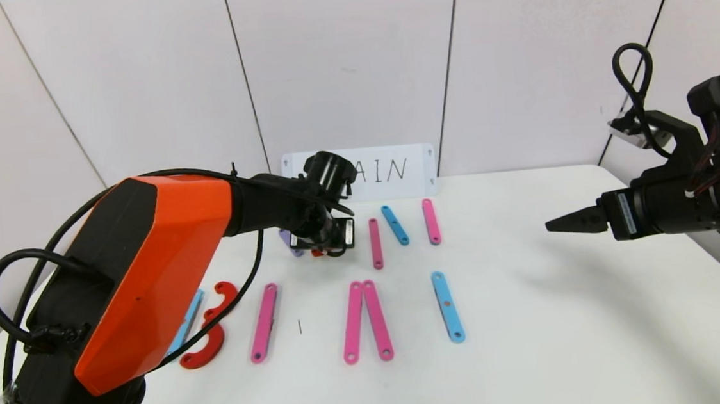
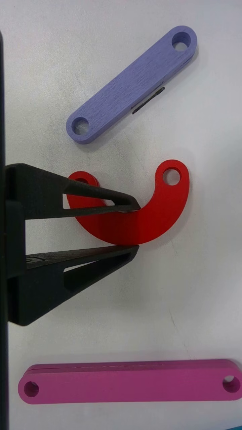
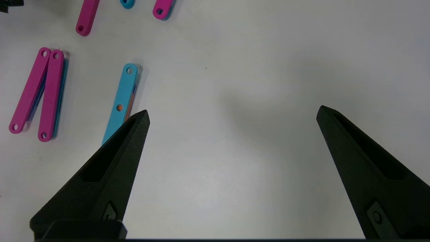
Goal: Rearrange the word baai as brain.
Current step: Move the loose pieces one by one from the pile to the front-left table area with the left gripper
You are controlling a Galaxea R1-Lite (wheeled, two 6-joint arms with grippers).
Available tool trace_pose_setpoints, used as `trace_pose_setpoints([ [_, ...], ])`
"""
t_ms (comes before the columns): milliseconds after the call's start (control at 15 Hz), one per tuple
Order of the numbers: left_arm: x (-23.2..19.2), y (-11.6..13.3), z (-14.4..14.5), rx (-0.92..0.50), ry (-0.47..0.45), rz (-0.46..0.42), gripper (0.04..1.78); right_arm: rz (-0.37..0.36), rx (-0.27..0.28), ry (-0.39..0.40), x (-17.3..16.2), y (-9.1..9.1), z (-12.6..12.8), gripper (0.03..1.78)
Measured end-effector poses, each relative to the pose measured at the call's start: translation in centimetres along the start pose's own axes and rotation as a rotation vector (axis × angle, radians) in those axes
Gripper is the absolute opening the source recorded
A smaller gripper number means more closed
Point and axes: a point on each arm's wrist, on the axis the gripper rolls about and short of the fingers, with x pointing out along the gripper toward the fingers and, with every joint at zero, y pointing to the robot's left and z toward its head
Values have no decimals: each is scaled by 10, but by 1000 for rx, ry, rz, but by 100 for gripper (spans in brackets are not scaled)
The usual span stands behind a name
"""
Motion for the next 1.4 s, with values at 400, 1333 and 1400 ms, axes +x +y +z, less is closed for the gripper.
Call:
trace_pose_setpoints([
  [400, -4, -2, 2, 7, -11, -8, 30, -1, 0, 2, 0, 0, 0, 174],
  [1333, -82, 1, -1, -21, 154, 42, 30, -4, 2, -1, -1, -1, 0, 174],
  [1400, -85, 2, -4, -43, 186, 58, 30, -4, 2, -2, 0, -1, 0, 174],
])
